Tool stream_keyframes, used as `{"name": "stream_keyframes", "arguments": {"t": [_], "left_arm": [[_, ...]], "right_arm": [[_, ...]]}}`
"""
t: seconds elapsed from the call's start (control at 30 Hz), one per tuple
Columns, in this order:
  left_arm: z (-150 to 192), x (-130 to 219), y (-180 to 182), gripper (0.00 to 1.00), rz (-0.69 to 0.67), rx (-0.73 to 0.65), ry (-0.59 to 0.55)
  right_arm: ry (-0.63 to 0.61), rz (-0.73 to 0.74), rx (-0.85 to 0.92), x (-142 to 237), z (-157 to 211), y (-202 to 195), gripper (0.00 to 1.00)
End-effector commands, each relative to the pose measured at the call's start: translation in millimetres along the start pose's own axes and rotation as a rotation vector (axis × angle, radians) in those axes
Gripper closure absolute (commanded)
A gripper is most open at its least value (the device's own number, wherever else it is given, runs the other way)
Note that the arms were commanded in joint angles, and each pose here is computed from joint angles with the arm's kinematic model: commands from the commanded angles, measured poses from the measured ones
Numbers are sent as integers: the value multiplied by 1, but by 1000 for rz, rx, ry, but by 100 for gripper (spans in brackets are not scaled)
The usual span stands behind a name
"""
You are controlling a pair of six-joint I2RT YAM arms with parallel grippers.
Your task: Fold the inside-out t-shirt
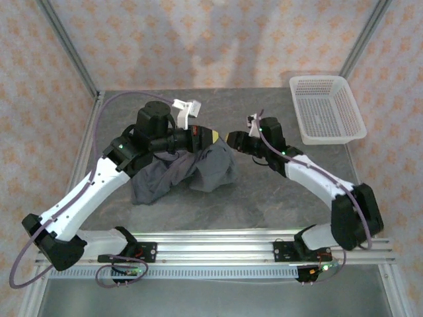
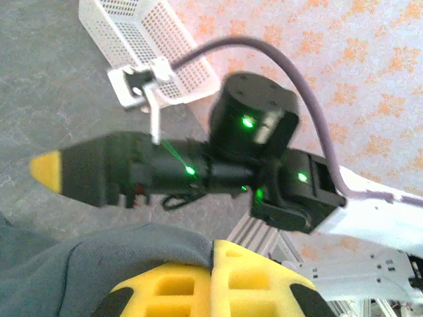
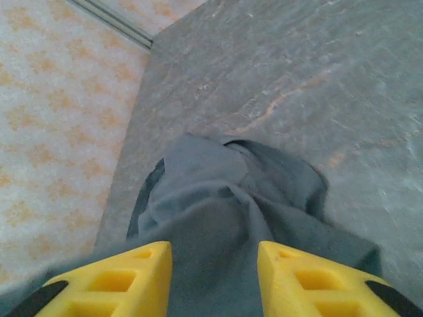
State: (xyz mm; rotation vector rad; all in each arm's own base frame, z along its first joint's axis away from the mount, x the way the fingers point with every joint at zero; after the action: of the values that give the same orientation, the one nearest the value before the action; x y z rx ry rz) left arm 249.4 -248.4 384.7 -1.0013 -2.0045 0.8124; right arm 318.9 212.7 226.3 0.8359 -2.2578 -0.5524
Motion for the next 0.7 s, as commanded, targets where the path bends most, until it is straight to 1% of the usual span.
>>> {"name": "stream_keyframes", "arguments": {"t": [0.0, 0.07, 0.13, 0.23, 0.27, 0.3, 0.37, 0.43, 0.47, 0.53, 0.57, 0.6, 0.63, 0.67], "left_arm": [[-4, -10, 2, 100, -16, 24, 16], [-5, -14, 10, 100, -66, 40, 17], [-6, -15, 18, 100, -123, 49, 14], [-9, -15, 23, 100, -167, 64, 3], [-10, -15, 24, 100, -171, 68, -2], [-10, -15, 25, 100, -182, 78, -11], [-12, -14, 30, 100, -211, 98, -33], [-14, -12, 33, 100, -240, 114, -54], [-14, -10, 35, 100, -251, 120, -62], [-14, -7, 35, 100, -265, 125, -72], [-14, -6, 35, 100, -267, 124, -73], [-14, -4, 35, 100, -269, 124, -74], [-14, -2, 36, 100, -277, 122, -77], [-14, 0, 37, 100, -292, 118, -83]], "right_arm": [[-227, 47, 234, 66, -26, 30, 56], [-287, 51, 362, 89, -17, 46, 55], [-344, 33, 423, 106, -7, 65, 55], [-402, -36, 365, 109, 7, 92, 54], [-406, -37, 340, 104, 12, 99, 53], [-410, -7, 303, 98, 16, 104, 51], [-423, 75, 210, 83, 22, 111, 36], [-424, 179, 84, 65, 23, 108, 19], [-413, 197, 55, 57, 24, 109, 17], [-398, 239, 56, 38, 28, 109, 13], [-391, 270, 66, 30, 30, 106, 13], [-385, 311, 76, 24, 32, 101, 18], [-380, 332, 86, 22, 33, 99, 28], [-378, 318, 99, 22, 34, 100, 38]]}}
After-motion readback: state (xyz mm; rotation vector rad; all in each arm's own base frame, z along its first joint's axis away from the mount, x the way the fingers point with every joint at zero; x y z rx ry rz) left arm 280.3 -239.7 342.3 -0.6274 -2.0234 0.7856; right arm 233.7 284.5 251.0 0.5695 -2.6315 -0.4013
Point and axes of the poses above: each hand's point on the last joint's axis, 136 mm out from that joint toward the fingers, its own x axis back along the fingers, its own y axis along the line the jaws close on, z = x × y, the point moved 4 cm from there along x, back along the fingers, and after that the axes turned 10 degrees about x, right-handed, at the moved point
